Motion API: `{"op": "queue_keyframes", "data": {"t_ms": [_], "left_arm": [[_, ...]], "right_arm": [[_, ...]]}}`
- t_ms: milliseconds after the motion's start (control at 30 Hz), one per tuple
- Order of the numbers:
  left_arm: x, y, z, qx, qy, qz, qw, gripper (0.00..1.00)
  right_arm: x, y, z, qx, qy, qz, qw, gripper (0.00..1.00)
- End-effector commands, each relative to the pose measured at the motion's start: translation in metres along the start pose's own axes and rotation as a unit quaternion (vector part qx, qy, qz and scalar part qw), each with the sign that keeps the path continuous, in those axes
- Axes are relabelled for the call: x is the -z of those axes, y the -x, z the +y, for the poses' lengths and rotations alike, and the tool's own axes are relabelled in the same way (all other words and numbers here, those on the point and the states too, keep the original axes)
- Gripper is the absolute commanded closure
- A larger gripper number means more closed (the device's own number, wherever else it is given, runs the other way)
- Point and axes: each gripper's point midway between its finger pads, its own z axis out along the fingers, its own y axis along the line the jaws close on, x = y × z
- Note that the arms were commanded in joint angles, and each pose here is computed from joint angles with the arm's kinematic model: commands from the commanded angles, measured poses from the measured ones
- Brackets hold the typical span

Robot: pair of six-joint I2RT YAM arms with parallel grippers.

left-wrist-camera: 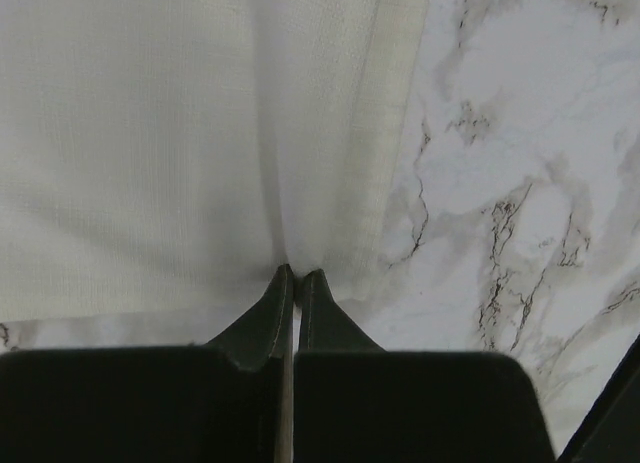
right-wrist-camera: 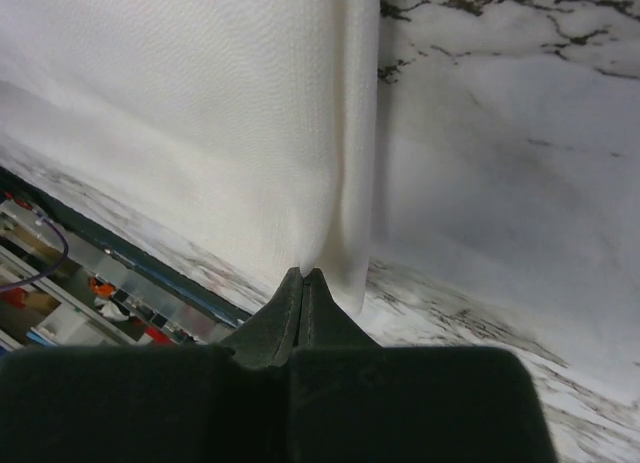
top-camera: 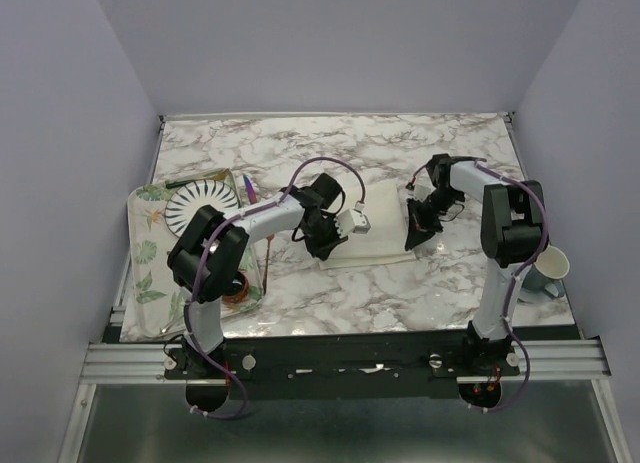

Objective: Fold the napkin into a case and place the utensils inside
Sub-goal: Fold the rectangle-folded napkin at the center of the board.

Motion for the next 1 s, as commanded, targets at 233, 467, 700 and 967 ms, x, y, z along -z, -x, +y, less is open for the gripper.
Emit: {"op": "queue_keyframes", "data": {"t_ms": [233,467,700,967], "left_arm": [[-0.014,-0.012,0.007,0.021,-0.004,0.022,1.000,1.00],[0.038,0.027,0.003,-0.001,0.016,-0.033,0.999,1.00],[0.035,0.032,-0.015,0.001,-0.006,-0.033,0.999,1.00],[-0.005,0.000,-0.014,0.021,-0.013,0.006,1.000,1.00]], "right_arm": [[0.002,0.015,-0.014,-0.001,-0.036,0.001,0.999,0.99],[0.043,0.004,0.010,0.037,-0.032,-0.039,0.998,0.99],[0.031,-0.014,-0.011,0.032,-0.068,-0.015,0.997,0.99],[0.000,-0.007,-0.034,0.011,-0.082,0.010,0.997,0.99]]}}
